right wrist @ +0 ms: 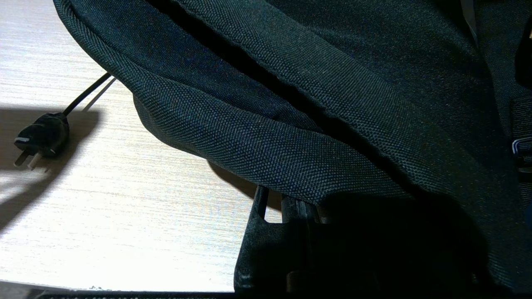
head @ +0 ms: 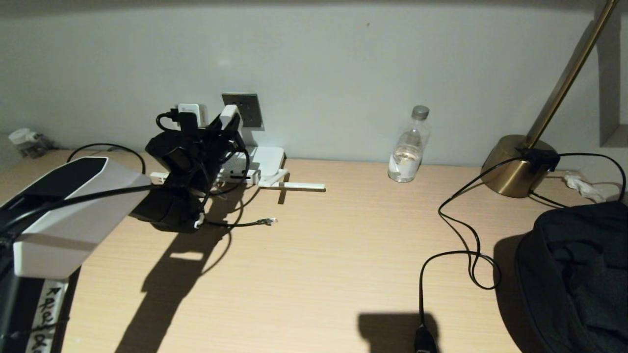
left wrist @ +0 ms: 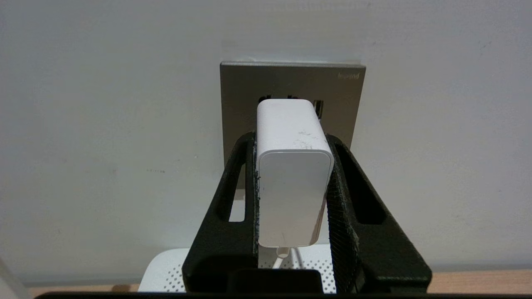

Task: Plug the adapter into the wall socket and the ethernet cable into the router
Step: Plug plug into socket

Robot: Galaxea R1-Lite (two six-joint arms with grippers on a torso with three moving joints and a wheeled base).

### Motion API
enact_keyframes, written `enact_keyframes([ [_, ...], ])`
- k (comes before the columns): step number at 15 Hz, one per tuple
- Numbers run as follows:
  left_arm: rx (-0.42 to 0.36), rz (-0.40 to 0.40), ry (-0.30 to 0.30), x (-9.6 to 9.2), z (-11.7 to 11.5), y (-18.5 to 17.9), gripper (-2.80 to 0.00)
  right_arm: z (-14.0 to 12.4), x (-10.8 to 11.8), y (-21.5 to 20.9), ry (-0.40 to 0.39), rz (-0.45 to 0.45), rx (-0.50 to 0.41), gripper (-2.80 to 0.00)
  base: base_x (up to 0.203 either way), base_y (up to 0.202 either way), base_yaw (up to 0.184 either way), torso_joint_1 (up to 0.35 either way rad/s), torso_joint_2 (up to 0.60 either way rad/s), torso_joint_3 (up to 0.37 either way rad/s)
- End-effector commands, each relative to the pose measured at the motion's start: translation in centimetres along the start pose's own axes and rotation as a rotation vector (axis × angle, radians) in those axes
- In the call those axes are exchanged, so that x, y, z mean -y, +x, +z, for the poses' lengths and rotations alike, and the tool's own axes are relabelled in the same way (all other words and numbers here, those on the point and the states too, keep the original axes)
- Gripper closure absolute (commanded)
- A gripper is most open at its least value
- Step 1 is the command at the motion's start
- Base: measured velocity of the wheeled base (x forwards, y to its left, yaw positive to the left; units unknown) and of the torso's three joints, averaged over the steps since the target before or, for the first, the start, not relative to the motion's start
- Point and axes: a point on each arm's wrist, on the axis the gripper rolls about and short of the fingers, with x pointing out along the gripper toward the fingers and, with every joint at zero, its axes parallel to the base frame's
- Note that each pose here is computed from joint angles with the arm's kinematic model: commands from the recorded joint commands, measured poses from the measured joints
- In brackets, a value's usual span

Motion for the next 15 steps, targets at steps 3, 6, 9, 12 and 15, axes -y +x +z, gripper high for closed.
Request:
enact_keyframes([
  [3,0.012,-0.003,-0.001,0.15,0.12,0.11,0.0,0.0,0.0,0.0,0.0,0.0,0.0,0.0,0.0,0.0,0.0,0.0,0.0,0.0],
  [6,0.005,-0.009,-0.001,0.18,-0.13,0.07,0.0,0.0,0.0,0.0,0.0,0.0,0.0,0.0,0.0,0.0,0.0,0.0,0.0,0.0],
  [9,0.003,-0.013,-0.001,0.2,-0.26,0.08,0.0,0.0,0.0,0.0,0.0,0.0,0.0,0.0,0.0,0.0,0.0,0.0,0.0,0.0],
  [12,0.002,-0.012,-0.001,0.21,-0.32,0.07,0.0,0.0,0.0,0.0,0.0,0.0,0.0,0.0,0.0,0.0,0.0,0.0,0.0,0.0],
  [15,0.003,-0.011,-0.001,0.2,-0.26,0.08,0.0,0.0,0.0,0.0,0.0,0.0,0.0,0.0,0.0,0.0,0.0,0.0,0.0,0.0],
])
